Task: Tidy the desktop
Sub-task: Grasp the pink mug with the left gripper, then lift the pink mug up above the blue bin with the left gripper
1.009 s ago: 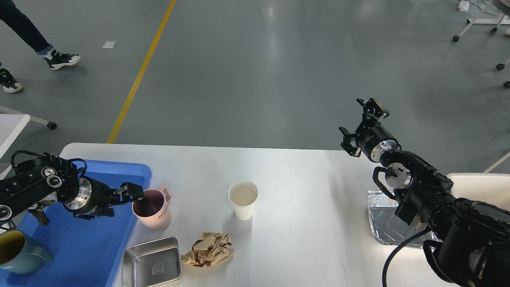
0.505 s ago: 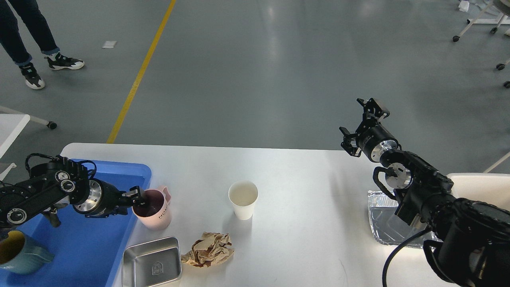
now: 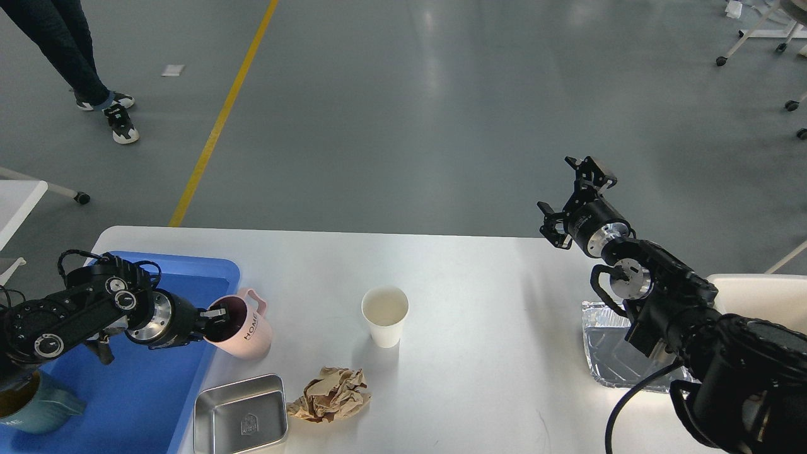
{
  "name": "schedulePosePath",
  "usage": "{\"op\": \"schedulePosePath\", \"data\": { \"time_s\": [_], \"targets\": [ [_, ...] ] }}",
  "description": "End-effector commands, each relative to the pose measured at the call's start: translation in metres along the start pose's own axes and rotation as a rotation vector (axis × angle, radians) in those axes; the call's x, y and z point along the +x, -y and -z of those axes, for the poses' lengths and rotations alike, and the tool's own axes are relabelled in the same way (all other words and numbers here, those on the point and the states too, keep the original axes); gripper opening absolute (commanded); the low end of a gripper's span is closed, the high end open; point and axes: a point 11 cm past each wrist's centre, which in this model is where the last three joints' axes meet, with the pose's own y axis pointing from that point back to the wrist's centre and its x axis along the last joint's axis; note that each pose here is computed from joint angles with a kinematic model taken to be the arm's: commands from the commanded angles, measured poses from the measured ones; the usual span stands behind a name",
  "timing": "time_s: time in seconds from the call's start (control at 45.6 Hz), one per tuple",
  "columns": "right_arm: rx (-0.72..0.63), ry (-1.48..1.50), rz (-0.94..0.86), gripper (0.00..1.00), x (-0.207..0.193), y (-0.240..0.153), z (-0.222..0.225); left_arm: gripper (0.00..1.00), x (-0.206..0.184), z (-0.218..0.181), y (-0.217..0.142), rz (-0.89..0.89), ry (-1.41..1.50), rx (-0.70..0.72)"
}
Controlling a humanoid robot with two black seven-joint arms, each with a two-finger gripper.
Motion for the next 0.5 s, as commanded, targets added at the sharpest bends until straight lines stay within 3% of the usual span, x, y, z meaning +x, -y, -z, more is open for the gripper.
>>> {"op": "schedulePosePath", "data": {
  "time_s": [0.0, 0.285, 0.483],
  "targets": [
    [0.000, 0.000, 0.000, 1.00, 0.000, 0.000, 0.000, 0.00, 0.001, 0.000, 0.000, -0.006, -0.002, 0.004],
    [0.003, -0.002, -0.001, 1.00, 0.001, 0.000, 0.002, 0.00, 0.002, -0.003, 0.001, -0.016, -0.002, 0.017],
    [0.005, -0.003, -0.002, 1.00, 0.000, 0.001, 0.003, 0.00, 0.001, -0.043, 0.000, 0.008, 0.059, 0.036]
  ]
}}
